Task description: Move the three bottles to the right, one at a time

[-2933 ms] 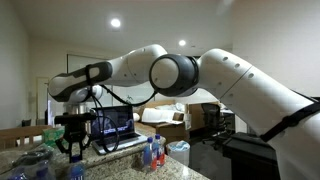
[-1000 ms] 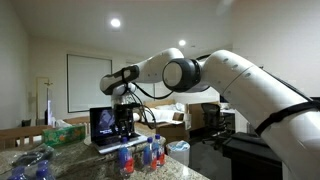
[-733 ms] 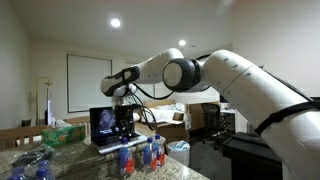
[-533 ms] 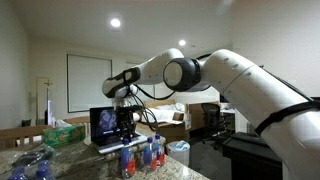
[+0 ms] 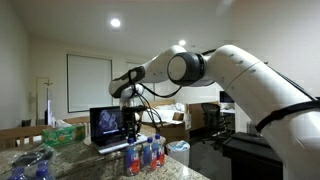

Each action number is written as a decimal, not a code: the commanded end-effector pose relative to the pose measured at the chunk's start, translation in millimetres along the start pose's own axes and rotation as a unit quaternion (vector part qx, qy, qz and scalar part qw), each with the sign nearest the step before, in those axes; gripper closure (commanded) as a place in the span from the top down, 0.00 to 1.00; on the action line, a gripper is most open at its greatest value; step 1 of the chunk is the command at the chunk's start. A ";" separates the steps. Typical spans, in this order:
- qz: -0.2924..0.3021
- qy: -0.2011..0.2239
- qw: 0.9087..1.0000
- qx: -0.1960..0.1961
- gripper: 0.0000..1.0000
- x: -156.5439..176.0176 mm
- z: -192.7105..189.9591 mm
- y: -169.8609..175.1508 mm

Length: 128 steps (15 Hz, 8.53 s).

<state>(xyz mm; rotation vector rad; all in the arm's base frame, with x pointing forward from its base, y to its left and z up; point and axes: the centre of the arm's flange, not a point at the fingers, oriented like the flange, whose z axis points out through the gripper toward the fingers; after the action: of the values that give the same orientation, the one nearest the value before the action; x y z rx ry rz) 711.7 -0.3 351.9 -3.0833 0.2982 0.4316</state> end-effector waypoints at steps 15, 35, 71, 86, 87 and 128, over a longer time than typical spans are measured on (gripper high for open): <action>0.019 0.025 0.999 0.008 0.14 -26.8 10.4 25.6; 0.001 0.027 1.000 0.008 1.00 -54.3 -31.0 39.8; -0.077 -0.053 0.994 -0.054 0.47 -27.0 19.1 68.6; -0.048 -0.041 0.997 -0.039 0.13 -32.8 12.9 78.2; -0.048 -0.040 0.997 -0.038 0.12 -32.5 12.7 78.1; -0.143 0.006 0.990 -0.004 1.00 -135.7 -75.3 -40.8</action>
<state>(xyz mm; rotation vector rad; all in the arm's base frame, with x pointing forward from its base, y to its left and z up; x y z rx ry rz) 642.4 22.2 462.6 -3.0856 -0.0575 0.3544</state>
